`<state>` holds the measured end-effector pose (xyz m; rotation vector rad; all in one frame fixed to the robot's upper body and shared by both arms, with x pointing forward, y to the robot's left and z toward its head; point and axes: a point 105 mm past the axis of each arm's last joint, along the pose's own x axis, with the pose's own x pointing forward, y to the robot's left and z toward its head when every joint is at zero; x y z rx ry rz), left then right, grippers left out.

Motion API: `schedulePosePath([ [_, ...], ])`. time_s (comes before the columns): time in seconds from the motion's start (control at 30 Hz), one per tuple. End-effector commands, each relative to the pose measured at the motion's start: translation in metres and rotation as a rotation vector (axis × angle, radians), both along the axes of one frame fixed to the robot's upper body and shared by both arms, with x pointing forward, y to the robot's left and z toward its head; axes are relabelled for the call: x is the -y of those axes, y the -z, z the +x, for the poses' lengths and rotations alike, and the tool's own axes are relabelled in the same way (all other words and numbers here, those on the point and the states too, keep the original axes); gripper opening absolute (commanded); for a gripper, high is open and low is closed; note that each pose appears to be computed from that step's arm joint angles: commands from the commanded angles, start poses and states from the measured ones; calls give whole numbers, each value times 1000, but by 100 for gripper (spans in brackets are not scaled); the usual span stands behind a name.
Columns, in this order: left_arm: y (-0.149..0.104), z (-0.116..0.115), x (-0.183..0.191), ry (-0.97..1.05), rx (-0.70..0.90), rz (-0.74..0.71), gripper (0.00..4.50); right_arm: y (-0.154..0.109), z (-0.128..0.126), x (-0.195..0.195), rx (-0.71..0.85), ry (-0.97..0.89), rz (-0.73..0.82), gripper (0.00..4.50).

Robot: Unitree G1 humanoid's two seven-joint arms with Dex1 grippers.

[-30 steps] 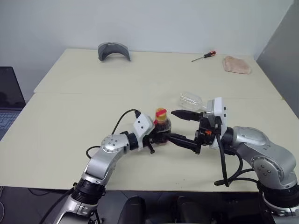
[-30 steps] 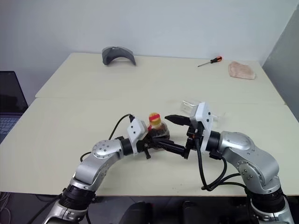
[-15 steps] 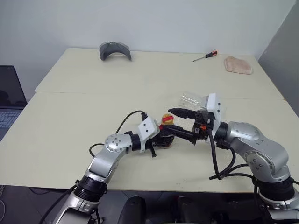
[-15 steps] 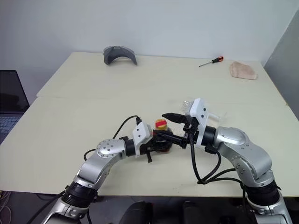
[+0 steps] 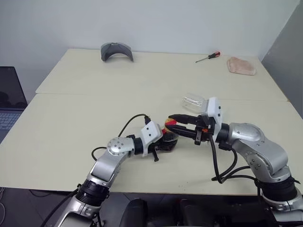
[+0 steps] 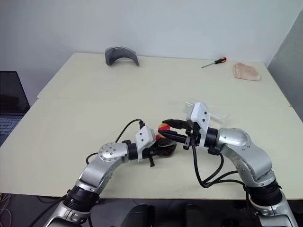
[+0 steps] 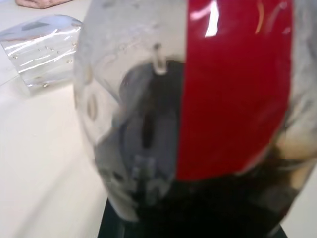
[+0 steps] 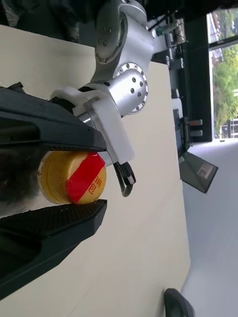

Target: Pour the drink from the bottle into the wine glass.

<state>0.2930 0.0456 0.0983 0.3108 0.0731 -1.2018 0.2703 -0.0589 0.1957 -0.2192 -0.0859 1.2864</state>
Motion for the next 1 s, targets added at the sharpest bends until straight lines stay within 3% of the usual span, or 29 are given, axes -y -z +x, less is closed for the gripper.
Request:
schedulePosePath([
  [0.03, -19, -16, 15, 120, 53, -34, 76, -5, 6, 8, 69, -100, -104, 116],
  [0.2, -20, -23, 20, 176, 55, -31, 76, -3, 27, 19, 71, -197, -221, 116],
  [0.33, -20, -13, 20, 123, 82, -35, 75, -14, 16, 20, 11, -229, -162, 116],
  [0.47, -20, -5, 21, 78, 97, -41, 75, -33, 2, 19, 9, -134, -17, 253],
  [0.63, -20, -3, 23, 74, 87, -55, 74, -41, -21, 18, 11, -27, 52, 437],
  [0.67, -20, -2, 23, 71, 87, -56, 74, -37, -25, 17, 2, 7, 65, 450],
  [0.77, -20, 0, 25, 67, 83, -63, 74, -27, -33, 11, -16, 110, 109, 450],
  [1.0, -18, 0, 28, 75, 78, -64, 74, -14, -17, 11, 24, 323, 153, 450],
])
